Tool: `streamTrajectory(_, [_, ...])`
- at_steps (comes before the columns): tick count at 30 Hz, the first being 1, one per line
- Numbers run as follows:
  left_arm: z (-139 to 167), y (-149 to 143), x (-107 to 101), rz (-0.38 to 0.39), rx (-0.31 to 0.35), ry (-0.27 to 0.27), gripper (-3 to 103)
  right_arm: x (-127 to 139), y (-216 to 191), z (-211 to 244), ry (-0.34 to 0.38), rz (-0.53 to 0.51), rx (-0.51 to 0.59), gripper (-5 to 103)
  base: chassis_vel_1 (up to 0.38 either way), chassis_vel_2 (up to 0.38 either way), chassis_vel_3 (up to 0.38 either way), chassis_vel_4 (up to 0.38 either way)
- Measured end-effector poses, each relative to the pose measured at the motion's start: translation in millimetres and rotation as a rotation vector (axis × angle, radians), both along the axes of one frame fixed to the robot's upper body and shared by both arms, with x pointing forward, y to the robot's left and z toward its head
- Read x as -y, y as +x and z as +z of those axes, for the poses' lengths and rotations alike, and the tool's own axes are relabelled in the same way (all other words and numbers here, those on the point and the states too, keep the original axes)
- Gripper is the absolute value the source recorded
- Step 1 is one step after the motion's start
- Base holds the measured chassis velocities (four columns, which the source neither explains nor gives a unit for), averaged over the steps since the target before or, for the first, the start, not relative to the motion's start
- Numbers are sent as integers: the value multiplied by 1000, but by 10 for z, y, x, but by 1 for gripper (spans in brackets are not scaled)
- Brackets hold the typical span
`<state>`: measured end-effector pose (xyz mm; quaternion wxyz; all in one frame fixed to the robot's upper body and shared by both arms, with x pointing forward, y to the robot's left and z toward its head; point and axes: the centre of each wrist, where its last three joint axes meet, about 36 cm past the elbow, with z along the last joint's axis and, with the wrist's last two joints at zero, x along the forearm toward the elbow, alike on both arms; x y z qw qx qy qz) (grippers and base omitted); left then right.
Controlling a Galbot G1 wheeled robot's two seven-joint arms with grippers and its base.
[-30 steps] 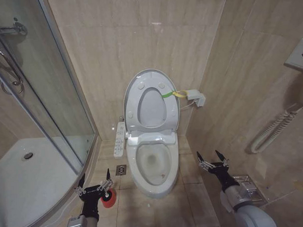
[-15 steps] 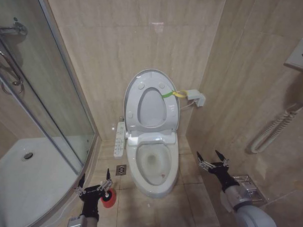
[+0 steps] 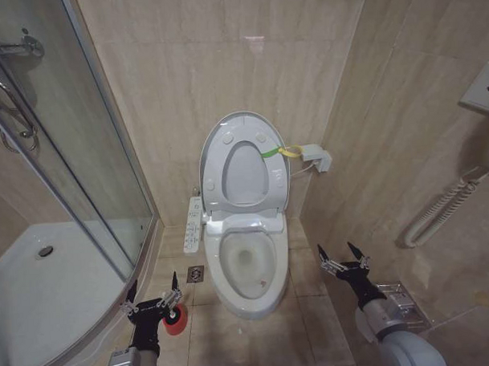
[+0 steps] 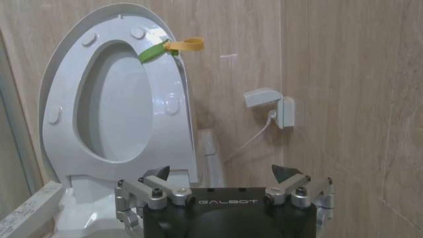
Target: Open the toilet lid, clean the toilet bowl with a toilet brush, close the toilet lid, and flush.
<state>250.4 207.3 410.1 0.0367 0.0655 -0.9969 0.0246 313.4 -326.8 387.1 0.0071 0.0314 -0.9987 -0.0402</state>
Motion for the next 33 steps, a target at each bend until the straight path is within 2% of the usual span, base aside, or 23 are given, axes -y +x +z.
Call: streamTrajectory(33, [0,0,0,0,0,0,100,0,0,0,0,0,0,100,0,0,0,0])
